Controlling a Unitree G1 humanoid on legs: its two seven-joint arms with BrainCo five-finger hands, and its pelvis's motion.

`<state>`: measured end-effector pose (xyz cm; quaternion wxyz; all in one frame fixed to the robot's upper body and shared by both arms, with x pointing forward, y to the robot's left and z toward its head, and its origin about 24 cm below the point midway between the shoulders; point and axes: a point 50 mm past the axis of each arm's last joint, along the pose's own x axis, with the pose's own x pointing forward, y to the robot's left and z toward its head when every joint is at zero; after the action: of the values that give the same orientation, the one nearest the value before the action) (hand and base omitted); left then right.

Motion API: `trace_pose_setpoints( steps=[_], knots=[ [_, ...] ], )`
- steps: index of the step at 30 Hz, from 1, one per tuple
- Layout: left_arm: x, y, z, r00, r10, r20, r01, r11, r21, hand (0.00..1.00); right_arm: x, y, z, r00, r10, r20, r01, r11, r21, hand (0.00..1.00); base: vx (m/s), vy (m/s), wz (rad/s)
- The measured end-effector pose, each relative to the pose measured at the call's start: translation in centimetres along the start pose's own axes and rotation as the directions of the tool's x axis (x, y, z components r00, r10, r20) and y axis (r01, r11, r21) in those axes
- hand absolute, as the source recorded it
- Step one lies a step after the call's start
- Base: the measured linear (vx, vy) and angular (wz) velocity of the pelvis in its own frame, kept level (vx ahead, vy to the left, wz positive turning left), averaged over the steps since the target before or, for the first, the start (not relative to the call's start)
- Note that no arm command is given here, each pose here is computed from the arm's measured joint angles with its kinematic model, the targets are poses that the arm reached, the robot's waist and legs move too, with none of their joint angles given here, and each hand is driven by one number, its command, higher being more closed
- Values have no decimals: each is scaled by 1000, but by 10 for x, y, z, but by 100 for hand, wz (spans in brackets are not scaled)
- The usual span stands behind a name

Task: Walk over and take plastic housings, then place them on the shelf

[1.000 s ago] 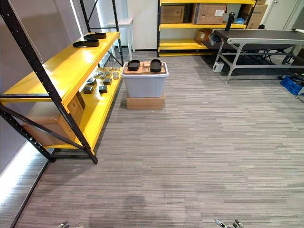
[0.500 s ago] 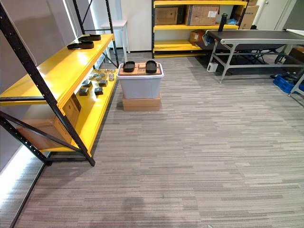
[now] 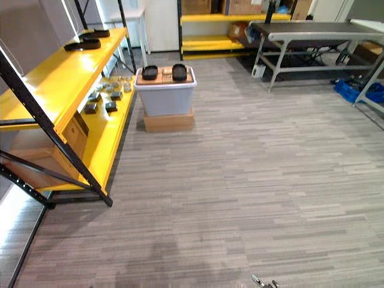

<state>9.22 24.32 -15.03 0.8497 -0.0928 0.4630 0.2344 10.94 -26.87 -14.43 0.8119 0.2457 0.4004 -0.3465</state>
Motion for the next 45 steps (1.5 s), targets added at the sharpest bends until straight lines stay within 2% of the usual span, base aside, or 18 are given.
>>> trace_pose_setpoints(
  steps=[4,9,12,15,17,20,23,27,29,33,36,40,42,45],
  knots=[
    [0,-4,-2,1000,-27,-13,28,998,61,0,-2,1,-10,999,13,-33,-15,998,-57,0,34,78,10],
    [7,-3,29,998,-26,63,20,995,94,0,-7,-2,-30,996,2,-93,-7,999,-51,0,372,-75,40],
    [7,1,29,998,-18,65,10,992,126,0,-13,-15,-45,990,-32,-137,20,996,-83,0,674,-287,51],
    [6,4,18,999,14,35,-16,999,52,0,-13,-16,-46,990,-30,-138,17,996,-93,0,695,-272,9],
    [3,16,12,998,58,21,-58,998,7,0,-14,-14,-49,989,-22,-144,6,994,-106,0,734,-250,-29],
    [-1,22,2,996,88,4,-88,995,-45,0,-10,-11,-36,994,-8,-105,-4,993,-122,0,724,-164,-46],
    [-5,25,-13,994,101,-36,-103,992,-69,0,-2,9,-17,997,36,-61,-43,992,-121,0,590,26,-84],
    [-14,25,-38,989,97,-108,-102,994,-37,0,-1,5,-9,999,18,-41,-24,990,-137,0,734,190,-53],
    [-12,14,-36,992,77,-101,-83,995,-62,0,-2,2,-15,998,8,-57,-16,990,-141,0,951,314,40],
    [-10,13,-33,992,75,-100,-79,996,-46,0,-9,-4,-42,990,-16,-139,0,993,-118,0,810,209,44],
    [-8,1,-26,997,36,-72,-38,999,-35,0,-10,-3,-44,990,-2,-139,-19,989,-148,0,717,17,56],
    [1,-11,0,1000,-3,-8,3,1000,-7,0,-13,-9,-48,989,-10,-150,-16,985,-171,0,731,-216,65],
    [4,-20,10,1000,-19,16,19,1000,-17,0,-18,-26,-55,985,-55,-164,27,985,-169,0,886,-456,89],
    [2,-31,1,1000,-30,-2,30,997,-72,0,-19,-34,-53,985,-88,-149,76,994,-83,0,806,-402,16]
  ],
)
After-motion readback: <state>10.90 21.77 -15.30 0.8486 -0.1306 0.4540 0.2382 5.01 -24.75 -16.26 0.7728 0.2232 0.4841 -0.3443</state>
